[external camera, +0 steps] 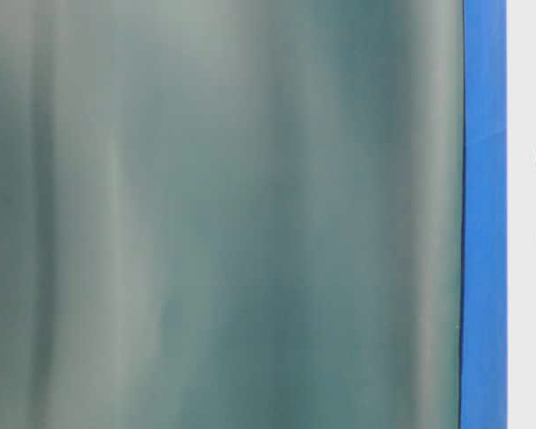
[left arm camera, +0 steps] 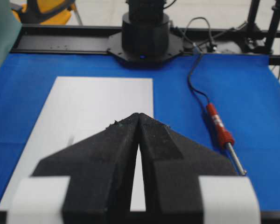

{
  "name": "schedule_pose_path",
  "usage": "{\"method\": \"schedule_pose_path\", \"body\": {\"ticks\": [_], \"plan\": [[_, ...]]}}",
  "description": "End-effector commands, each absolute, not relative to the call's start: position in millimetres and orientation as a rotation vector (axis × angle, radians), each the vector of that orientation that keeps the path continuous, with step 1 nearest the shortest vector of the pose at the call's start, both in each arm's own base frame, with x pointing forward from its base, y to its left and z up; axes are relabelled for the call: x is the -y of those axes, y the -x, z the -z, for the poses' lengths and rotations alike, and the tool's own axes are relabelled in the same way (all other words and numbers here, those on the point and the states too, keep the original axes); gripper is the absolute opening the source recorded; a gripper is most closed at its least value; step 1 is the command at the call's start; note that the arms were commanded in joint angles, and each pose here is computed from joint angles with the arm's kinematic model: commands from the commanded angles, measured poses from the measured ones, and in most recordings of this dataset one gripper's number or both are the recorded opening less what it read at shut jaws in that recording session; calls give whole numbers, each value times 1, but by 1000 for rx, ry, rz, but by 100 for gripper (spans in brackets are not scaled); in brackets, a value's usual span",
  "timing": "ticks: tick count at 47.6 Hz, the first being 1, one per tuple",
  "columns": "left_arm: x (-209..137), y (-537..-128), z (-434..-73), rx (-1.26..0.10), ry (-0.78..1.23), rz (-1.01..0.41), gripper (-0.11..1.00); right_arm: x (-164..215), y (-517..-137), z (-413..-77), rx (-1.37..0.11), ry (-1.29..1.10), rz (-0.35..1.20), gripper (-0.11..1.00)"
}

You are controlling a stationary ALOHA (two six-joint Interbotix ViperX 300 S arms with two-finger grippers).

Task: Touch the tip of the soldering iron to the tip of the solder at the mark.
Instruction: 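Lower the left gripper to the yellow solder, right gripper to the red iron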

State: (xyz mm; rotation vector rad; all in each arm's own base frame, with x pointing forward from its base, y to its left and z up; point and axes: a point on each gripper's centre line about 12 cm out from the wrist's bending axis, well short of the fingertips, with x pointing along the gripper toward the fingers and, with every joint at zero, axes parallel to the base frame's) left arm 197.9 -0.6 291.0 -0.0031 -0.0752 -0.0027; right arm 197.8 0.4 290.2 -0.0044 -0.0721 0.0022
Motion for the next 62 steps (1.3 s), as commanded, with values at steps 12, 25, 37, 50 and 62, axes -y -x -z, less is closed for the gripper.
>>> {"method": "schedule_pose_path", "body": {"ticks": [12,25,37,50,62], "plan": [[33,-199,-295,69,7,165,0,-27,-202,-306,40,-46,-136,-6],[68,-196,-284,21,4,334,0,-59,-201,-290,-100,-144,-276,-1],[96,-203,-259,-90,-15,440,36,-81,-202,-271,-210,-225,-355,30],[121,-223,-215,-237,-16,491,76,-96,-224,-220,-395,-239,-338,82],[144,-236,-164,-332,31,525,74,-110,-234,-169,-429,-282,-326,84]]}}
